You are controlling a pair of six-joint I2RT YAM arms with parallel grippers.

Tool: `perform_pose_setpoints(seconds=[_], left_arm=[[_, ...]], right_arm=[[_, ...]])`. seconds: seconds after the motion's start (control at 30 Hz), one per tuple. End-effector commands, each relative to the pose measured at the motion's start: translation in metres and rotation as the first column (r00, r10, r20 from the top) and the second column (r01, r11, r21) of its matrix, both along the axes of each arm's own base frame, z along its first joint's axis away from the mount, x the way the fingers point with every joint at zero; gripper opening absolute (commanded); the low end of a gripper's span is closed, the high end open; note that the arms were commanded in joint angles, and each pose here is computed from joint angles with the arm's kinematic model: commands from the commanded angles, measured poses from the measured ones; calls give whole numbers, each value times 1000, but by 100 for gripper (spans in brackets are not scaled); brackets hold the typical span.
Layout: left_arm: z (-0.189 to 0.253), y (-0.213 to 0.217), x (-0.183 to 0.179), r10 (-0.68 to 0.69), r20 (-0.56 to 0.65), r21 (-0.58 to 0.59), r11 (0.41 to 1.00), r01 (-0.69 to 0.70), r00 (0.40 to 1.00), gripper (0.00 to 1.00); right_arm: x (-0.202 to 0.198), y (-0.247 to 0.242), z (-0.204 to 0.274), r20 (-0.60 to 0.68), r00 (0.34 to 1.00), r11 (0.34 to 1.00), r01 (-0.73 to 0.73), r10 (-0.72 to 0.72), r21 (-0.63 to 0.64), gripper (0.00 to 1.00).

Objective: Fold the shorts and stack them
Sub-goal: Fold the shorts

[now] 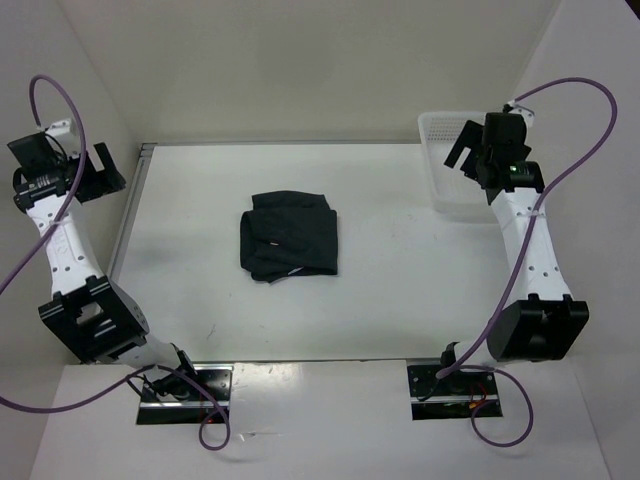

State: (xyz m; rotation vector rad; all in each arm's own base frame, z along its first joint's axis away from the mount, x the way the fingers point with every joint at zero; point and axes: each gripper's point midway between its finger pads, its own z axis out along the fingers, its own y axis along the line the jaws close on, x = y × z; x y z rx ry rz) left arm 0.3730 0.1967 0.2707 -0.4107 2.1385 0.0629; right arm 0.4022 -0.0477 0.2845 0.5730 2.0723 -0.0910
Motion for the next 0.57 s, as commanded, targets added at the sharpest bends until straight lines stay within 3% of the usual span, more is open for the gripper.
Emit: perform_pose_setpoints(seconds=[0.0,0.53], left_arm=[[12,-15,5,-71,56,-14,997,72,996,100],[7,-18,5,-85,55,-28,996,87,995,100]], right_arm=[[-5,-9,53,123,992,999,42,-40,-9,100],[-3,-2,46,124,992,1000,-3,3,4,100]])
